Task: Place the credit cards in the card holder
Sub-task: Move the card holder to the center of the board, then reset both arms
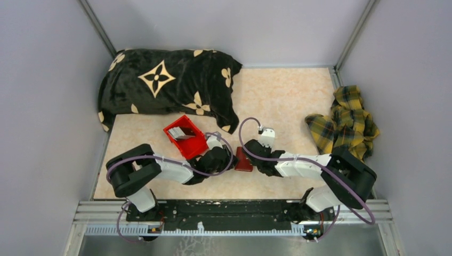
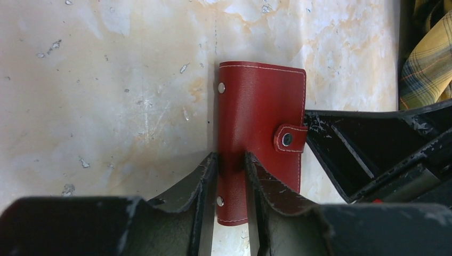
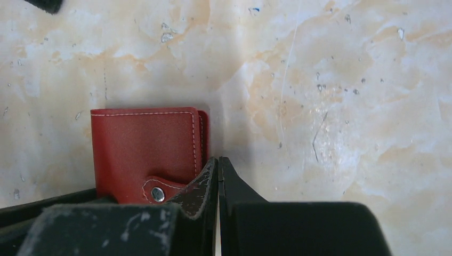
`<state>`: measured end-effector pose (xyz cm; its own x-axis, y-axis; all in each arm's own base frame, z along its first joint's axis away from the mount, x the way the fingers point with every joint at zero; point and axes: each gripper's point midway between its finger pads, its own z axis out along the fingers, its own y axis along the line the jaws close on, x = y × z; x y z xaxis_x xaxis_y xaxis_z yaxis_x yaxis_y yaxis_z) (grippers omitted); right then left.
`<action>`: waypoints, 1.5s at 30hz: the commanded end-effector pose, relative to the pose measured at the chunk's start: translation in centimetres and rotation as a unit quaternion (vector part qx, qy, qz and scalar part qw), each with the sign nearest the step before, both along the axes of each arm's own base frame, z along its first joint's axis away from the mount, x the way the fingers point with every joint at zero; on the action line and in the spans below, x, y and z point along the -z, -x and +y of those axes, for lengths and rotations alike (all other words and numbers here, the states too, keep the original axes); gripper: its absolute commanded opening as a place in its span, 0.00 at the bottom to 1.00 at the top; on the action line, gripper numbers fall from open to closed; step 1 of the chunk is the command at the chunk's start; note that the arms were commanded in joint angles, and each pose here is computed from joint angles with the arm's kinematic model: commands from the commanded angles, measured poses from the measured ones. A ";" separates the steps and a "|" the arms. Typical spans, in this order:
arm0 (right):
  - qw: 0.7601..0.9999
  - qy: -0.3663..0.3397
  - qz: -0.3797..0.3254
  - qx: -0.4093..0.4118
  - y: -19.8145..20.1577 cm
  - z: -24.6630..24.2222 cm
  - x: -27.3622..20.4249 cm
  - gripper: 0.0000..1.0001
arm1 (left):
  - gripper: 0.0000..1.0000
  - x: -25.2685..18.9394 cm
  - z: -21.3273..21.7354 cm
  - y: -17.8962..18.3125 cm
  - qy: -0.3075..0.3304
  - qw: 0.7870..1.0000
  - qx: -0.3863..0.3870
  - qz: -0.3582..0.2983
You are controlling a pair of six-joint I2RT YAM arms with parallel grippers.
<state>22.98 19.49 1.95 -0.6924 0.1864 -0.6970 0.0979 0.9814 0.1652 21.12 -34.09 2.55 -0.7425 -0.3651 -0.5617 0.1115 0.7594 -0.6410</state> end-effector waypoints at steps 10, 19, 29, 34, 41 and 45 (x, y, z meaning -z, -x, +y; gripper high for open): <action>0.999 0.017 -0.048 -0.011 -1.8 -0.3 -4.1 0.02 | 0.48 -0.7 4.0 -0.4 -0.090 0.995 -0.029 -0.023; 0.992 0.066 -0.105 -0.018 -5.4 -4.4 -11.2 0.18 | 0.59 -13.6 3.7 -4.7 -0.107 0.979 -0.042 -0.169; 0.988 0.096 -0.118 0.027 -10.4 -10.7 -15.0 0.65 | 0.89 -22.0 12.0 -12.3 -0.203 0.930 -0.135 -0.274; 0.991 0.074 -0.103 0.030 -9.9 -10.3 -14.8 0.72 | 0.99 -22.3 18.9 -13.4 -0.235 0.901 -0.221 -0.291; 0.985 0.029 -0.161 0.062 -9.0 -11.0 -16.1 0.76 | 1.00 -17.5 25.2 -13.4 -0.273 0.890 -0.270 -0.248; 0.980 0.040 -0.175 0.082 -9.0 -11.9 -17.0 0.72 | 1.00 -16.2 25.7 -13.3 -0.284 0.887 -0.270 -0.246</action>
<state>30.90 8.12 15.92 -0.4840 0.1518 -0.8618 0.1600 0.9836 0.0834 34.22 -8.75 18.64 -0.1923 -0.1579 -0.9686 -0.2072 0.9713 -0.1172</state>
